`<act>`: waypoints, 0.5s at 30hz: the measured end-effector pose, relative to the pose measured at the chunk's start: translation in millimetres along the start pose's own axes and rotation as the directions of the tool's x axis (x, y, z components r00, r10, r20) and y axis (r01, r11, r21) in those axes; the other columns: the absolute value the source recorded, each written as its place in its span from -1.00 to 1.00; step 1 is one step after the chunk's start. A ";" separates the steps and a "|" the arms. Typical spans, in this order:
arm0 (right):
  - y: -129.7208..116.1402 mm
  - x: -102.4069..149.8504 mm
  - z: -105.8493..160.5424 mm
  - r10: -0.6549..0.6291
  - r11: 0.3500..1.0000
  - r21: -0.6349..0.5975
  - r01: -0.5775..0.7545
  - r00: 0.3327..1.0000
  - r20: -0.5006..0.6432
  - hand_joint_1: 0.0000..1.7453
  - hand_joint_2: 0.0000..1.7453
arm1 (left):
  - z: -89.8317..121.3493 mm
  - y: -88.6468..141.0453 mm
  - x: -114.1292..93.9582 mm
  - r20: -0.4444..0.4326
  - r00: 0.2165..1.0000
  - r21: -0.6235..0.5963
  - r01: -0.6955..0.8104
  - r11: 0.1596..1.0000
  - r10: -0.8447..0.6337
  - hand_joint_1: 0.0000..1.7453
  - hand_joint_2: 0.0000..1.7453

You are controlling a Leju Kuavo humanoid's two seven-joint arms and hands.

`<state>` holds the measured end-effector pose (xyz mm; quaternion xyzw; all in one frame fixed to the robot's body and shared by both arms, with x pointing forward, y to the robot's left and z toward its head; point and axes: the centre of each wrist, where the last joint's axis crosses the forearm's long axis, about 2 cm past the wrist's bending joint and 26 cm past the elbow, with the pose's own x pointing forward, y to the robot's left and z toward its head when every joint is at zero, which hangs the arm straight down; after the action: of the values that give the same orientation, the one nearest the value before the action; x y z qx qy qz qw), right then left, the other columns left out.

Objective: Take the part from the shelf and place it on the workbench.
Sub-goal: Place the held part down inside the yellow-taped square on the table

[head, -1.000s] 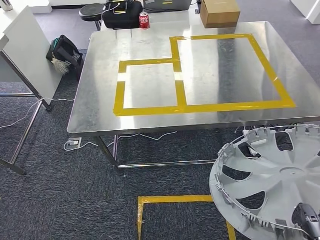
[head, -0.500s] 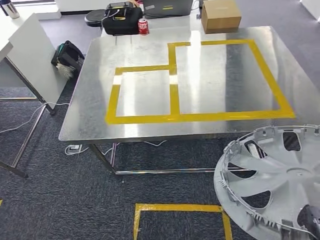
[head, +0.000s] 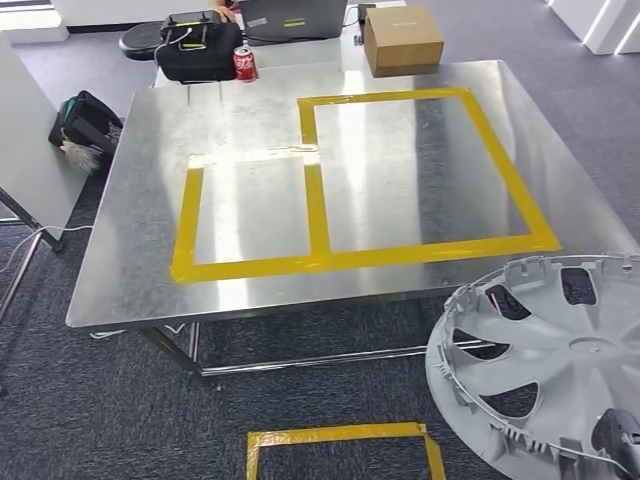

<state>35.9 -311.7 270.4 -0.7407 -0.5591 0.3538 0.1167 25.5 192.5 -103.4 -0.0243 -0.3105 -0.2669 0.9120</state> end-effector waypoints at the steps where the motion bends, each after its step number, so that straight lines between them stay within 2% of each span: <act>1: -0.3 -0.1 0.2 0.000 1.000 0.001 0.000 1.000 0.000 1.00 1.00 | -0.5 -0.1 1.2 0.003 1.000 0.001 -0.001 1.000 0.001 -1.00 1.00; 10: -1.1 -0.1 1.5 -0.003 1.000 0.010 0.003 1.000 -0.005 1.00 1.00 | 0.2 -0.9 0.0 0.002 1.000 -0.004 -0.004 1.000 0.004 -1.00 1.00; 15: -2.4 -0.2 4.4 -0.006 1.000 0.029 0.006 1.000 -0.014 1.00 1.00 | 1.6 12.4 -9.8 -0.010 1.000 0.003 0.000 1.000 0.000 -1.00 1.00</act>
<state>31.2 -312.0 268.6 -0.7398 -0.5552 0.3563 0.1324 24.4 208.1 -106.3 -0.0216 -0.3061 -0.2668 0.9136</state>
